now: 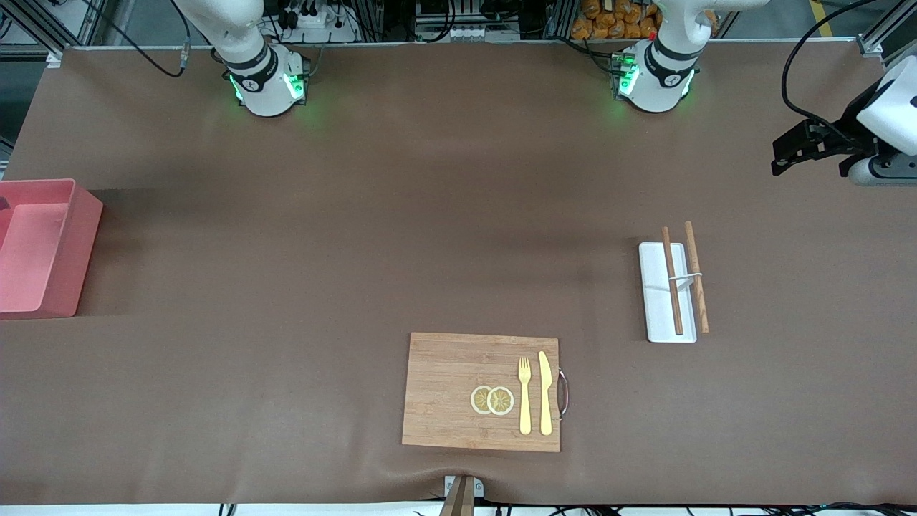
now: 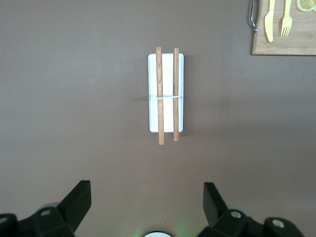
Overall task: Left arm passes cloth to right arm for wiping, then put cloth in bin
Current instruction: 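Lower the cloth into the pink bin with the right gripper, then open the right gripper to drop the cloth in the bin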
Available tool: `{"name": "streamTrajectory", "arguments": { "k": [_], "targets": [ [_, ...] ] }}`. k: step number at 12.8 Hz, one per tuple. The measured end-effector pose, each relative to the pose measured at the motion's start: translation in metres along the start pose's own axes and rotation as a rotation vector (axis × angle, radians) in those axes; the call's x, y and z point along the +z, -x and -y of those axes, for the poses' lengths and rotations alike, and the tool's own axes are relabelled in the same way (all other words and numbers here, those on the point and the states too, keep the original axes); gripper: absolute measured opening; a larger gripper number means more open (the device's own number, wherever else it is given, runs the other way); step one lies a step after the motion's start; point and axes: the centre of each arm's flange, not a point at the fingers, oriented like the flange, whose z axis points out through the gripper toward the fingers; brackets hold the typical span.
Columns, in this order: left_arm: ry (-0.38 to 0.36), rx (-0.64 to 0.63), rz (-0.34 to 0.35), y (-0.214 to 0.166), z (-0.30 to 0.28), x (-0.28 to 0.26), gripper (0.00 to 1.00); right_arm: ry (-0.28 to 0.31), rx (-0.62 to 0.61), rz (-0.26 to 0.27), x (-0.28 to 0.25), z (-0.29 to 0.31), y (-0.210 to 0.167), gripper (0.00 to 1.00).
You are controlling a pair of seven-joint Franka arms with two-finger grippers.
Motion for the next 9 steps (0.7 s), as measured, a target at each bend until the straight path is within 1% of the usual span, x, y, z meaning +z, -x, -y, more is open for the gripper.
{"name": "streamTrajectory", "arguments": {
  "k": [1,2,3,4,5,7,9],
  "targets": [
    [0.0,0.003,-0.004,0.0,-0.002,-0.002,1.0,-0.002,0.001,0.005,0.034,-0.011,0.005,0.04],
    [0.0,0.005,-0.005,0.0,-0.003,-0.003,1.0,-0.018,0.006,0.001,0.069,-0.016,0.001,0.05],
    [0.0,0.005,-0.005,0.0,-0.003,-0.002,1.0,-0.04,0.004,-0.019,0.101,-0.017,-0.006,0.1],
    [0.0,0.004,-0.004,0.0,-0.003,-0.002,1.0,-0.056,0.004,-0.038,0.125,-0.017,-0.015,0.1],
    [0.001,0.003,-0.003,0.0,-0.002,-0.002,1.0,-0.065,0.003,-0.047,0.137,-0.017,-0.023,0.15],
    [0.003,0.002,-0.002,0.0,-0.002,-0.001,1.0,-0.07,-0.013,-0.054,0.129,-0.019,-0.035,0.37],
    [0.004,0.002,0.0,0.0,-0.002,0.0,1.0,-0.109,-0.03,-0.054,0.098,-0.022,-0.044,0.6]
  ]
}}
